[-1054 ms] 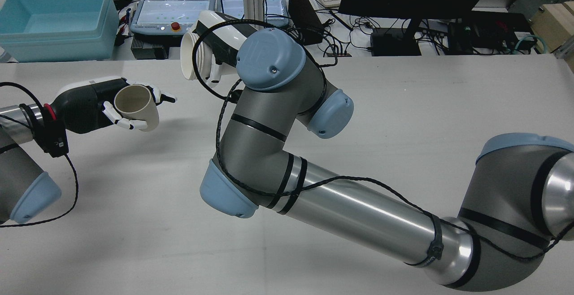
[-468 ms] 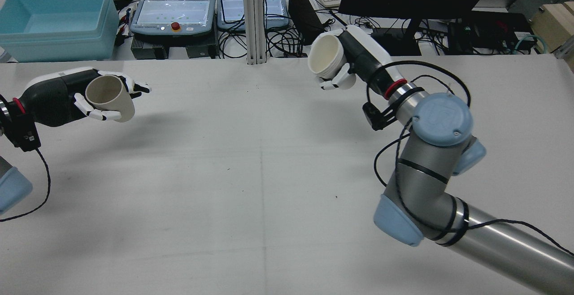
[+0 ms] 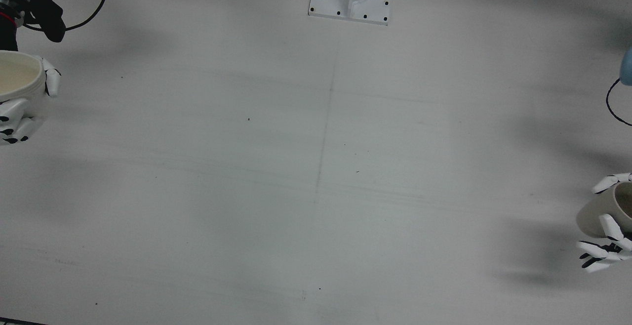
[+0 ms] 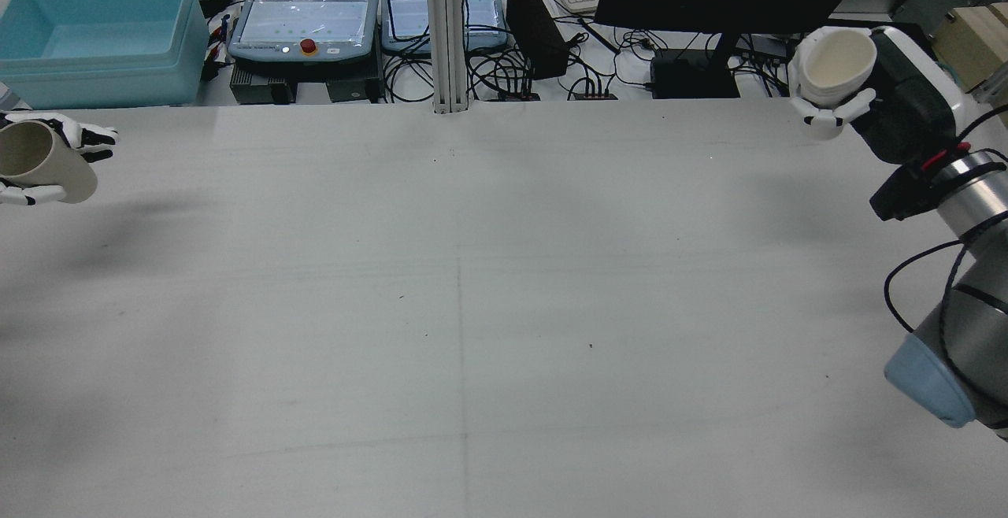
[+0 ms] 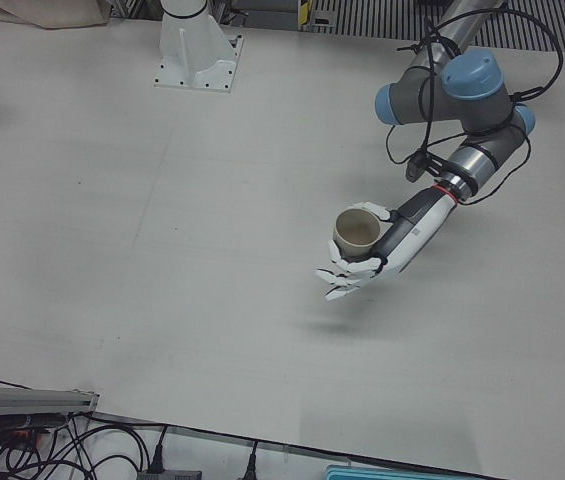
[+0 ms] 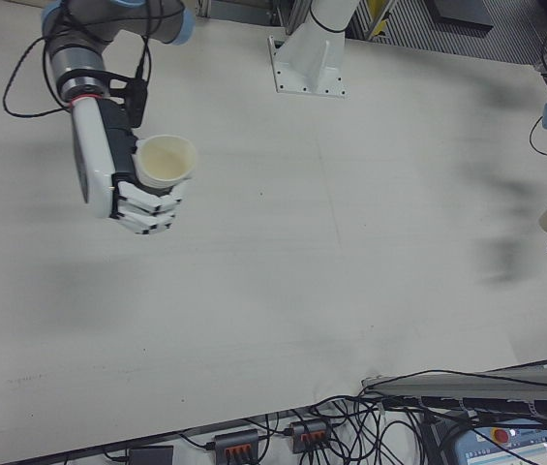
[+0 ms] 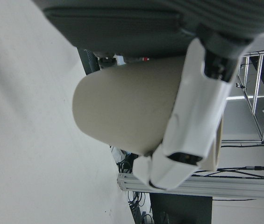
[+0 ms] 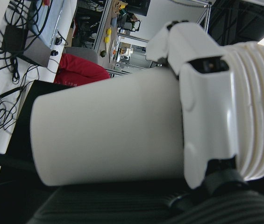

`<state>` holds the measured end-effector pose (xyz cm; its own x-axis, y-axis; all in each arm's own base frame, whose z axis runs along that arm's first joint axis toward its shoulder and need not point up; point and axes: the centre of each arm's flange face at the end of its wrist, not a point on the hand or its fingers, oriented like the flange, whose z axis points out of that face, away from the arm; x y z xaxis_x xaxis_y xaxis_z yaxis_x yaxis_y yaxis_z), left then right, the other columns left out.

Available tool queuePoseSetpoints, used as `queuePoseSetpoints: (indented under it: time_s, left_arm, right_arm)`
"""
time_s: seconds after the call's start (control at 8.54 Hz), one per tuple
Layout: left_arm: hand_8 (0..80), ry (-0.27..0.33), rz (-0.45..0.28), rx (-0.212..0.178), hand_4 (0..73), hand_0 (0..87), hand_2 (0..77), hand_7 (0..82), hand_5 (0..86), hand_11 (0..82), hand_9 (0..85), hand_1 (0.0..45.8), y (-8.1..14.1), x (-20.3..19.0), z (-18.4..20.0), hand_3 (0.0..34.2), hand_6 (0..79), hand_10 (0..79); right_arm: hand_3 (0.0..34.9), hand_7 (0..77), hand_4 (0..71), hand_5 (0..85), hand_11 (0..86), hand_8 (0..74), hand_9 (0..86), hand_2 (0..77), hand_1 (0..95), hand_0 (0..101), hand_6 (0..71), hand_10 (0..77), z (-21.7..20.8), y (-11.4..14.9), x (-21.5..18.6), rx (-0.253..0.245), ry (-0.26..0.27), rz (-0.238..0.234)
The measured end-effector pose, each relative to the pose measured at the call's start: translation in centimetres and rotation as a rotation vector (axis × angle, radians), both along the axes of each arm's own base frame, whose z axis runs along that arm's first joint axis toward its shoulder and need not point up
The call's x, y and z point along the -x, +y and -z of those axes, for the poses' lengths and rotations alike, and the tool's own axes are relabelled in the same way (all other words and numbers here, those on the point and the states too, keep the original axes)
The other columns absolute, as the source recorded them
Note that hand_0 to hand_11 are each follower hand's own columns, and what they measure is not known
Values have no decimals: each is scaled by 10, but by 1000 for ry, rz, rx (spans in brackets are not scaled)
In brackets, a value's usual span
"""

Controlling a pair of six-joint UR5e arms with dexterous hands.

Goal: Pour water

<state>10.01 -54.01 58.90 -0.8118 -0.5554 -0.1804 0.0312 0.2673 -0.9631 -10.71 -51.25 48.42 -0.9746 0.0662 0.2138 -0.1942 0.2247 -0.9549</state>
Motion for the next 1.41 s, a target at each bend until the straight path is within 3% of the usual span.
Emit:
queuePoseSetpoints:
  time_s: [0.35,0.59,0.82,1.05,1.17,1.29,1.41]
  left_arm:
    - [125,-49,90,7,431,803,398,267,453,153,120,245,32,30,-53,0,256,76]
    - [125,-110,101,-21,431,804,398,267,453,147,120,240,35,25,-68,0,267,76]
    - [131,-151,84,-22,431,804,398,267,453,136,120,240,35,9,-85,0,278,76]
    - [131,-174,55,6,431,803,398,267,453,136,120,240,41,-6,-118,0,278,76]
    - [131,-185,44,24,431,802,398,245,453,93,82,240,44,-9,-134,0,278,38]
    - [93,-195,28,37,431,800,398,218,453,27,49,240,48,-15,-145,0,229,11]
    - [76,-199,18,41,431,753,382,185,453,16,22,240,51,-19,-150,0,158,0]
  right_arm:
    - [0,633,415,480,616,485,616,496,71,801,562,425,-230,26,-47,72,-132,-15]
    - [0,644,420,491,622,507,633,496,71,800,567,431,-313,47,-63,107,-149,-21]
    - [0,644,420,491,622,507,644,496,65,800,567,431,-329,45,-66,111,-150,-31]
    - [0,644,420,491,622,518,622,496,65,799,567,431,-322,33,-66,93,-158,-39]
    - [0,644,420,491,622,518,622,496,65,799,567,431,-318,30,-66,86,-163,-43]
    - [0,644,420,491,622,491,638,496,65,800,567,431,-315,27,-69,79,-167,-48]
    - [0,644,420,491,622,480,605,496,65,801,567,431,-313,26,-73,75,-170,-55]
